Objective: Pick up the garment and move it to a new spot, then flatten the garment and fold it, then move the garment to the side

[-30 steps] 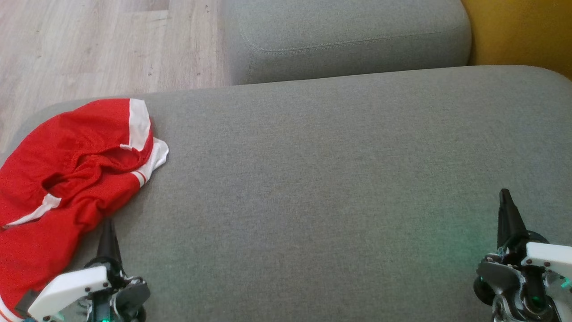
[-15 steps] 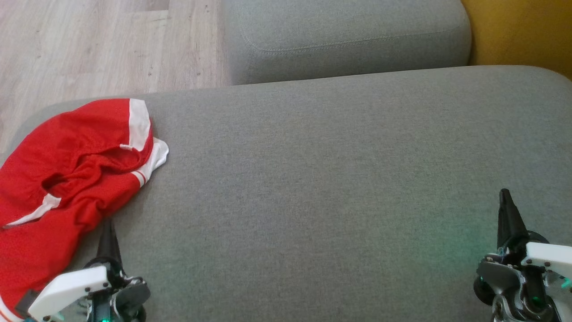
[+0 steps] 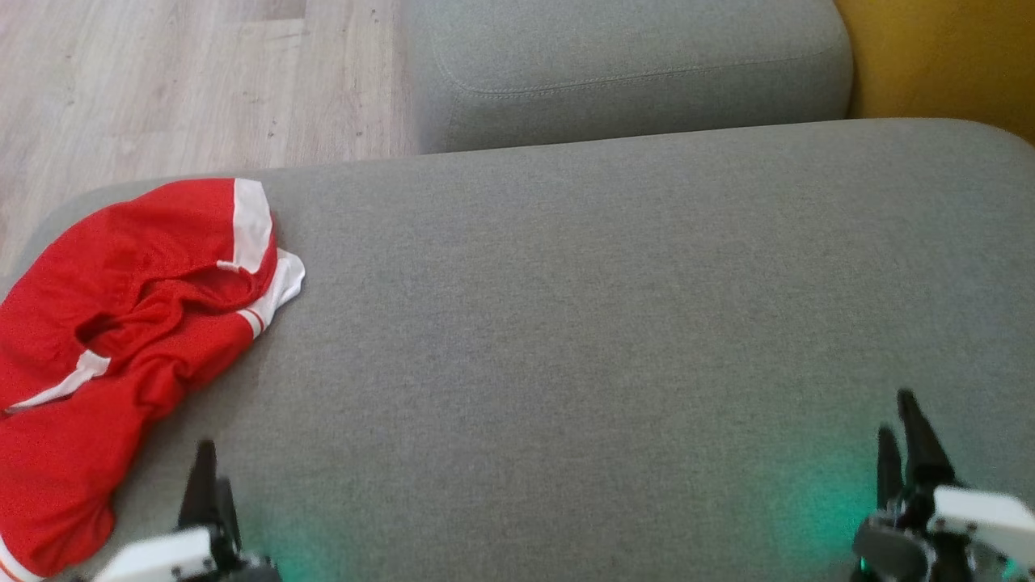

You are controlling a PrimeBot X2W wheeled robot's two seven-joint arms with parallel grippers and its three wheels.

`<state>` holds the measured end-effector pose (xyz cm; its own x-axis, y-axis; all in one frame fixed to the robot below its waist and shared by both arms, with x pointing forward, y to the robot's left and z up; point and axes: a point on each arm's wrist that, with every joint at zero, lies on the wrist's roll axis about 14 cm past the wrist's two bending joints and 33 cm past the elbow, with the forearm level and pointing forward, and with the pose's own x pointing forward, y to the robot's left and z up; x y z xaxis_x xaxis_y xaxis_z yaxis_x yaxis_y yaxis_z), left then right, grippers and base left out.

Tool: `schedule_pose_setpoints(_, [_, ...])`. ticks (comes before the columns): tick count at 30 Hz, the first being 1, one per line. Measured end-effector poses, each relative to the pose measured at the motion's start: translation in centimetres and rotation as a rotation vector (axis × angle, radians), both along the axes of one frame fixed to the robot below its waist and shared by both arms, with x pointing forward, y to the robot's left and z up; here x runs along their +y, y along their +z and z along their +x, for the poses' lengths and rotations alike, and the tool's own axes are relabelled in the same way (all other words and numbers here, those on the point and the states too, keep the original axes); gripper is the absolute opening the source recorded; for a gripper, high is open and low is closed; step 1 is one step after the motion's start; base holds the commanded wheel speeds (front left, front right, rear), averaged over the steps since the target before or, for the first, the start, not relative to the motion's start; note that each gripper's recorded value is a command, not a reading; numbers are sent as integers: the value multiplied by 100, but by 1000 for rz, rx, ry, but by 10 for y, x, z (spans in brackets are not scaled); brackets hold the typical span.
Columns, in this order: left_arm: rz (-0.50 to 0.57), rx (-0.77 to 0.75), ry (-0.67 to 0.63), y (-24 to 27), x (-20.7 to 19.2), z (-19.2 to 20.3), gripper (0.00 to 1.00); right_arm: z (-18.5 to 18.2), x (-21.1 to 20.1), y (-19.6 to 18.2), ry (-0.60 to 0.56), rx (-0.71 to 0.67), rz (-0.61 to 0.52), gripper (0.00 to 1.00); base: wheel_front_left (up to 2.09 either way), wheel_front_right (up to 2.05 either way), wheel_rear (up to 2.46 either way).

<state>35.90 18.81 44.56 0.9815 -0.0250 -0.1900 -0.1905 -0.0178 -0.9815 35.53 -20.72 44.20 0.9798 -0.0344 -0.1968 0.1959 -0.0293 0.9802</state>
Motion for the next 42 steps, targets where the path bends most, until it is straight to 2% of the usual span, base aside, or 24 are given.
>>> schedule_pose_setpoints(3, [-5, 67, 3, -21, 0, -15, 100, -15, 0, -21, -3, 66, 6, 100, 0, 0, 0])
schedule_pose_setpoints(10, [33, 62, 1, -19, -1, -14, 100, -11, 10, -18, 24, 59, -22, 100, 0, 0, 0])
schedule_pose_setpoints(28, [314, 26, -61, -4, -8, -8, 100, -8, 23, -15, 116, 61, -296, 100, 0, 0, 0])
schedule_pose_setpoints(42, [534, 10, -111, 4, -18, -5, 100, 1, 41, -2, 197, 5, -497, 100, 0, 0, 0])
